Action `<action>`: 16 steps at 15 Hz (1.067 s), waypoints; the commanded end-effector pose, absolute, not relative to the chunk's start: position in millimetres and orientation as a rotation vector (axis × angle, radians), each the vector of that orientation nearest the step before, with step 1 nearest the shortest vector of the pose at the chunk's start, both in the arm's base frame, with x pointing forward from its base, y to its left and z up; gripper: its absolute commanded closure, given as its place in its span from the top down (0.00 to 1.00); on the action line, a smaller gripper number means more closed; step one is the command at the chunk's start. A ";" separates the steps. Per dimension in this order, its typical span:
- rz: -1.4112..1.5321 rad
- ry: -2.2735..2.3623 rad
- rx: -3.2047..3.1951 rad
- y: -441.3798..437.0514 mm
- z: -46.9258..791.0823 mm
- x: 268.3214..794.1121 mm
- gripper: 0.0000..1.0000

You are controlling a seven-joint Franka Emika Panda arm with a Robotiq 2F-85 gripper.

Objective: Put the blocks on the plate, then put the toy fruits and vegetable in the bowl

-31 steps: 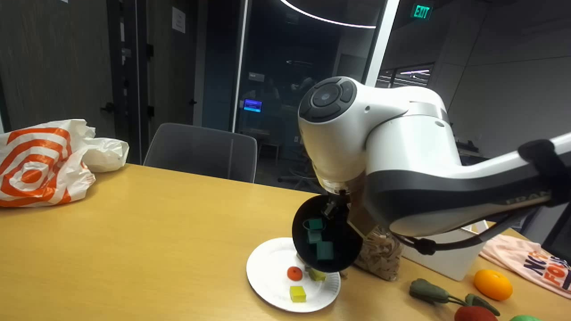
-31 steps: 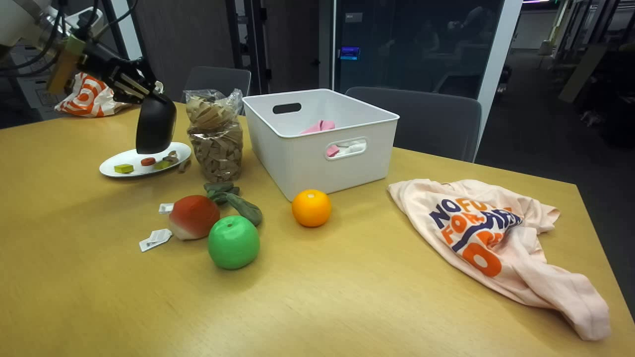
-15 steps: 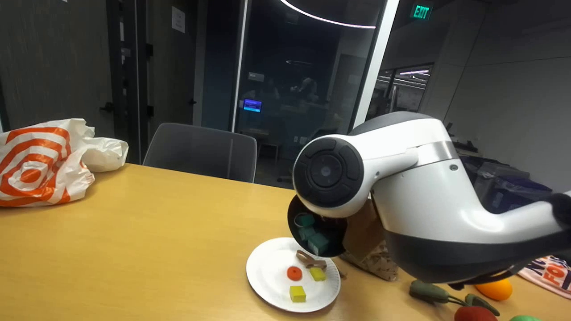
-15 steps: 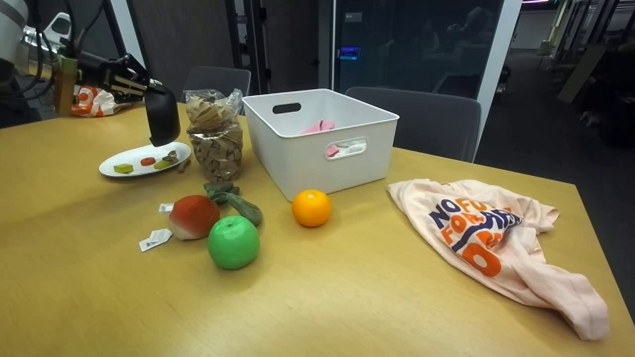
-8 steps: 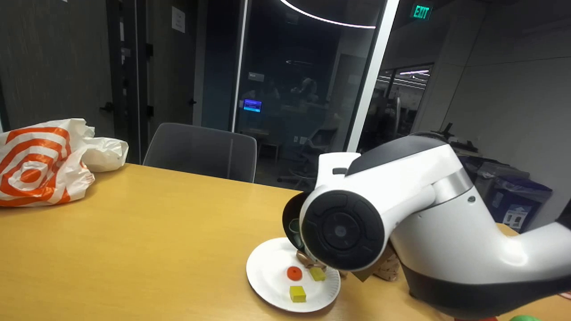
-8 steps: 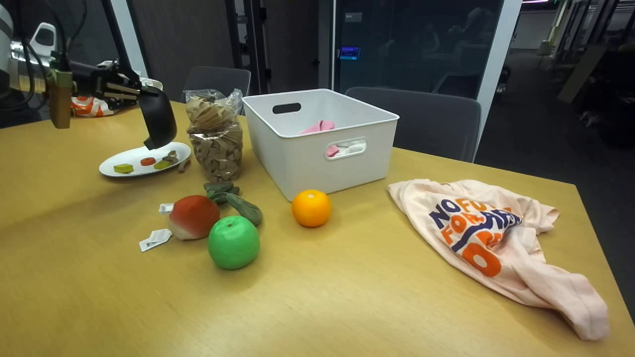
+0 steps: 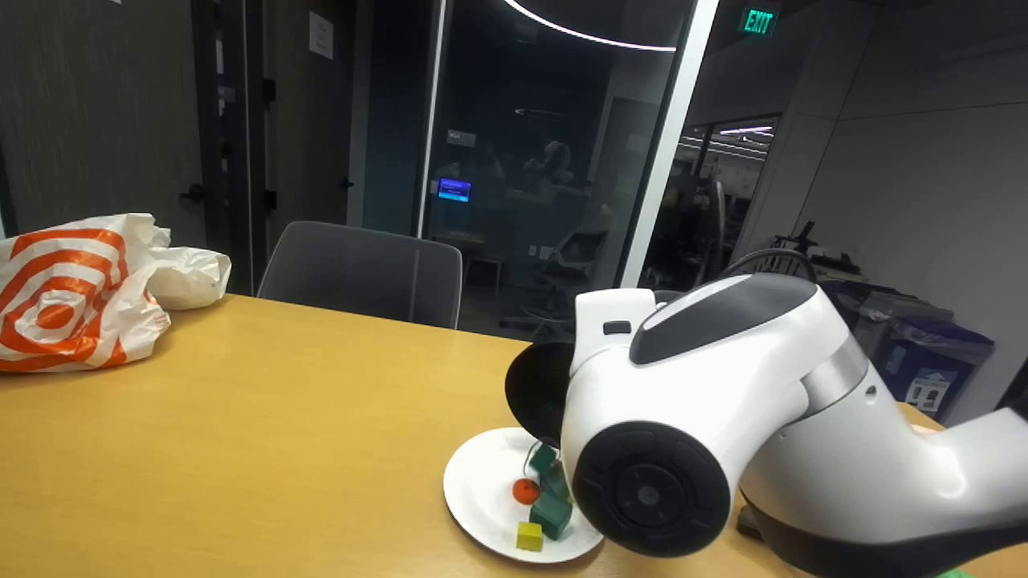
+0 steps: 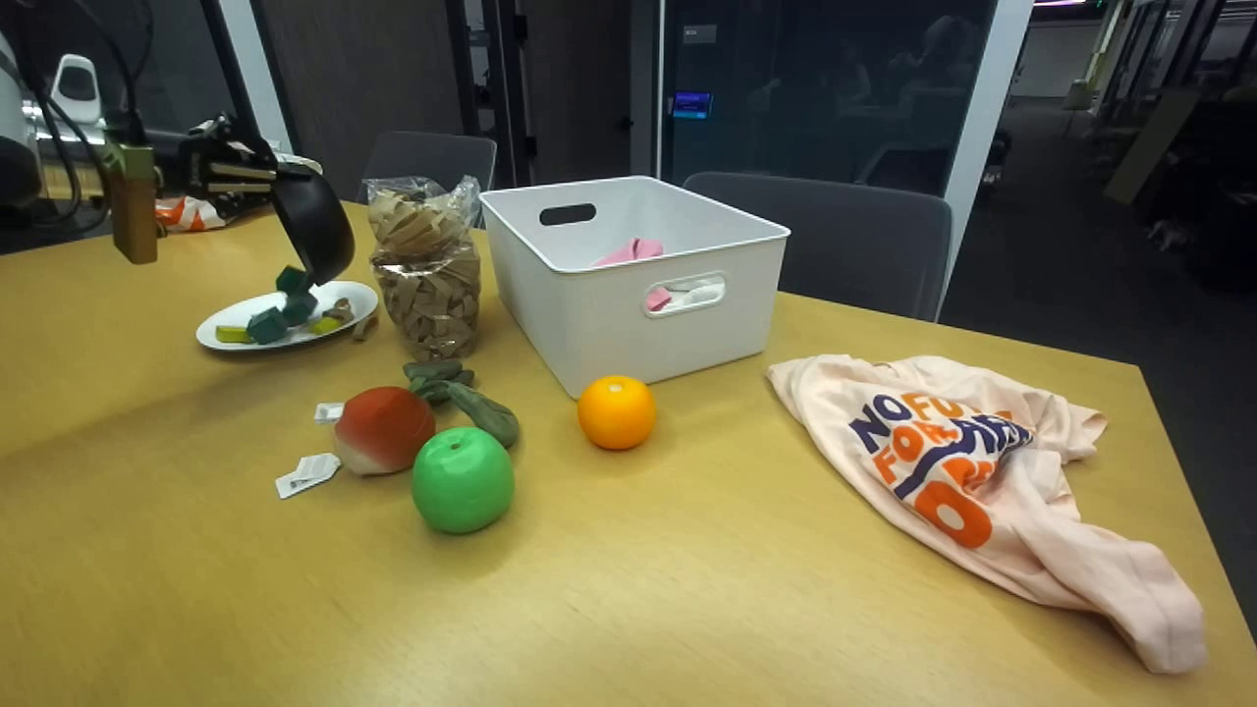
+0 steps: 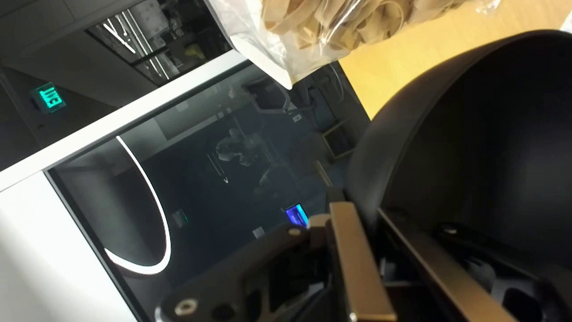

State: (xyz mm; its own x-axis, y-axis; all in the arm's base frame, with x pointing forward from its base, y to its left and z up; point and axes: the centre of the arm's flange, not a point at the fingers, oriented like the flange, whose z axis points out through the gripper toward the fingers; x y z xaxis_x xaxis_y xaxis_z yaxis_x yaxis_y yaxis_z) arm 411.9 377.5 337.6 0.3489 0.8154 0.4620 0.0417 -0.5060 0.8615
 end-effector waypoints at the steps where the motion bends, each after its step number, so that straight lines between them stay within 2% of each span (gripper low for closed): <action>1: 1.294 0.747 1.747 372.9 357.1 414.6 0.07; 8: 1.240 0.718 1.803 360.1 378.4 414.8 0.07; 16: 0.836 0.532 2.274 282.7 449.4 428.3 0.08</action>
State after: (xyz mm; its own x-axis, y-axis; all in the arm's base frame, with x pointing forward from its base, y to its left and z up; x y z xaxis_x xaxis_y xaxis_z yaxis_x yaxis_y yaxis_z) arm 432.8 319.0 411.0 0.6351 0.6312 0.4452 0.0997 -0.6386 0.7631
